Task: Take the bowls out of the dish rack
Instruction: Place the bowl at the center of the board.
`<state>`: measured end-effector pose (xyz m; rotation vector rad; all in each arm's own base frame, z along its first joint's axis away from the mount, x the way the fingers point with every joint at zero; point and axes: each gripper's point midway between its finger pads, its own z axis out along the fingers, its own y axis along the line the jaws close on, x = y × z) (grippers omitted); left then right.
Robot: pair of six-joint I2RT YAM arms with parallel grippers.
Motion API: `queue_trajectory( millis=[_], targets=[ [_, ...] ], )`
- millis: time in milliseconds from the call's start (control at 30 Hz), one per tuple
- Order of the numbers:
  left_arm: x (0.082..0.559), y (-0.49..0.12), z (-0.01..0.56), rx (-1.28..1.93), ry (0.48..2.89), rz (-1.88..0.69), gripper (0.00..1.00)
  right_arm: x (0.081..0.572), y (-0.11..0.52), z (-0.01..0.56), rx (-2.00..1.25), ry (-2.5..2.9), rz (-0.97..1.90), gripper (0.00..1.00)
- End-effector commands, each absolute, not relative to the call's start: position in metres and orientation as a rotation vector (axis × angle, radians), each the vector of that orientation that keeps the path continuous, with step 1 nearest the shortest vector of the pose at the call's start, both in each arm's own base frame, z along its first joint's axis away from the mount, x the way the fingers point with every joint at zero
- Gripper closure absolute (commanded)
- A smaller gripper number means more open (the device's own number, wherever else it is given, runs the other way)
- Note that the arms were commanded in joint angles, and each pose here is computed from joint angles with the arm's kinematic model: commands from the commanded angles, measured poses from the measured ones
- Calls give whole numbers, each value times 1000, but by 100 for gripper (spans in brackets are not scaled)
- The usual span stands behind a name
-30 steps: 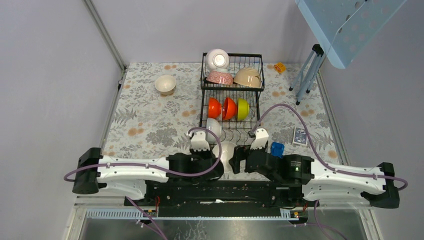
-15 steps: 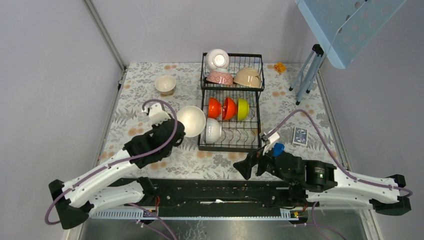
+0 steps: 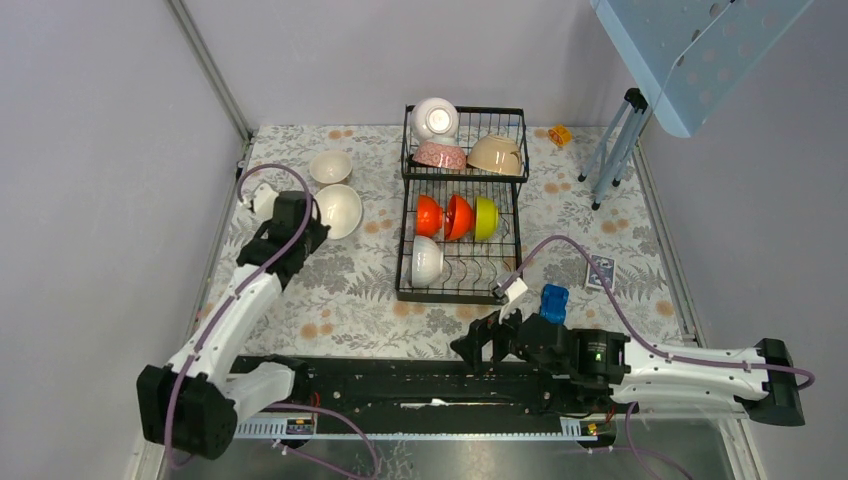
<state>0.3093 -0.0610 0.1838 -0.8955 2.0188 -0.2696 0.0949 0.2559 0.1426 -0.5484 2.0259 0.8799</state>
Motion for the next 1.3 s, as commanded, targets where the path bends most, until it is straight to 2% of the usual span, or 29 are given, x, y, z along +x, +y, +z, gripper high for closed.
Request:
queue_trajectory(
  millis=[0,200,567,833,1267],
  targets=[
    [348,-44,193,-1031,1893,-417,100,100,262,138,-405,2022,946,1],
    [380,7,171,-1195,1836,-392,100,97,260,125,-365,2016,996,1],
    [394,68,126,-1400,1843,-108,100,85,262,95,-383,2104,1020,2],
    [412,86,110,-1478,1873,36,100,80,265,87,-410,2160,1002,3],
    [425,102,76,-1510,1946,134,100,80,262,89,-402,2179,988,3]
  ],
)
